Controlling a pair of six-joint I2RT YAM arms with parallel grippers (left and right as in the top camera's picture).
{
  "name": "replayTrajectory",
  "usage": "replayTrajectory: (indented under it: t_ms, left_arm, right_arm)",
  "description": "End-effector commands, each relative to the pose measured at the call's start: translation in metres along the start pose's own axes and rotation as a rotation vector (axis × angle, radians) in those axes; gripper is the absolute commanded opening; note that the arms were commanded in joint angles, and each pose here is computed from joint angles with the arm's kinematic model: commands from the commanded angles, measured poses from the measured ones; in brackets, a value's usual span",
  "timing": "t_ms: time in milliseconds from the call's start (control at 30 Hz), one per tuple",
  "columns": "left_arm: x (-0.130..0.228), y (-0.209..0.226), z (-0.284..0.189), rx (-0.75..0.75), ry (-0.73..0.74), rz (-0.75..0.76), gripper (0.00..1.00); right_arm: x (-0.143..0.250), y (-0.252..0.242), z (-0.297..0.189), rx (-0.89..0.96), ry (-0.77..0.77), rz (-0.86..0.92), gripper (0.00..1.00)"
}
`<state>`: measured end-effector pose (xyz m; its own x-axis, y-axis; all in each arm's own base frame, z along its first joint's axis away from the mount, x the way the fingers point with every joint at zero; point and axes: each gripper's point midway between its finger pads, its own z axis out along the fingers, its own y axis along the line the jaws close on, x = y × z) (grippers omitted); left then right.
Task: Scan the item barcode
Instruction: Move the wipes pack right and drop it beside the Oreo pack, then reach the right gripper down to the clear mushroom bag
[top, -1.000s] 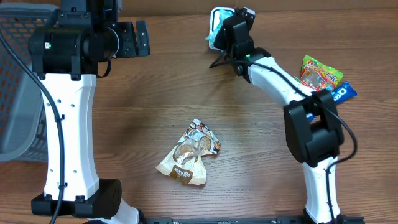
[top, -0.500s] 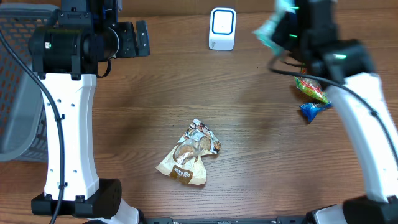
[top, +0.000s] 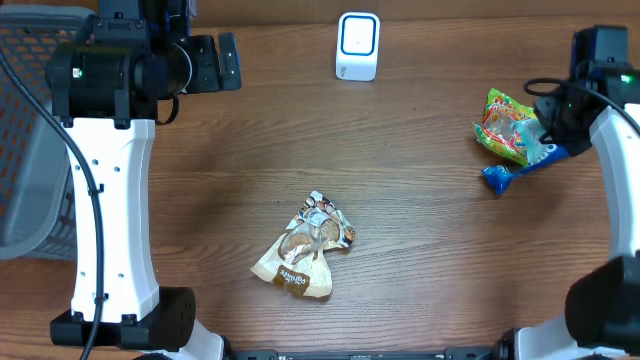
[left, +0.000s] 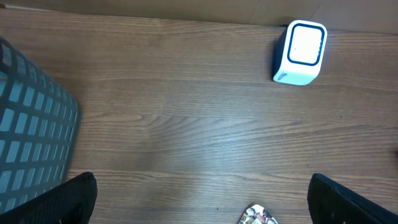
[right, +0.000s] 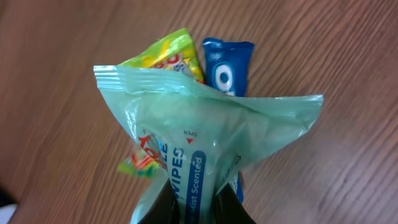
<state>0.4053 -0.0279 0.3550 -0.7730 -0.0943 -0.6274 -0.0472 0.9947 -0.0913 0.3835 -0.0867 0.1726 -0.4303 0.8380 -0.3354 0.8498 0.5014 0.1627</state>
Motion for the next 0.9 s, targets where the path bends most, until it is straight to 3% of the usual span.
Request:
replayTrajectory:
  t_ms: [0, 67, 100, 133, 167, 200, 333, 533, 633, 867]
  left_arm:
    - [0.000, -0.001, 0.001, 0.002, 0.000, 0.020, 1.00]
    - [0.000, -0.001, 0.001, 0.002, 0.000, 0.020, 1.00]
    - [0.000, -0.001, 0.001, 0.002, 0.000, 0.020, 1.00]
    - [0.000, -0.001, 0.001, 0.002, 0.000, 0.020, 1.00]
    - [0.000, -0.001, 0.001, 0.002, 0.000, 0.020, 1.00]
    - [0.000, -0.001, 0.001, 0.002, 0.000, 0.020, 1.00]
    - [0.000, -0.001, 0.001, 0.002, 0.000, 0.020, 1.00]
    - [0.000, -0.001, 0.001, 0.002, 0.000, 0.020, 1.00]
    - [0.000, -0.001, 0.001, 0.002, 0.000, 0.020, 1.00]
    - [0.000, -0.001, 0.001, 0.002, 0.001, 0.020, 1.00]
  right_arm:
    - [0.004, -0.008, 0.027, 0.041, 0.035, 0.023, 0.04]
    - [0.007, -0.009, 0.036, 0.060, 0.051, 0.019, 0.09]
    - [0.008, -0.010, 0.037, 0.064, 0.055, 0.018, 0.20]
    - [0.008, -0.009, 0.038, 0.064, 0.054, 0.018, 0.39]
    - [0.007, -0.009, 0.038, 0.061, 0.052, 0.019, 0.69]
    - [0.006, -0.008, 0.038, 0.059, 0.049, 0.019, 0.83]
    - [0.009, 0.002, 0.036, 0.002, 0.074, -0.140, 0.84]
    - [0.046, 0.065, -0.005, -0.347, 0.220, -0.473, 0.76]
    - [0.091, 0.100, -0.041, -0.508, 0.268, -0.669, 0.75]
    - [0.223, 0.133, -0.075, -0.577, 0.304, -1.137, 0.82]
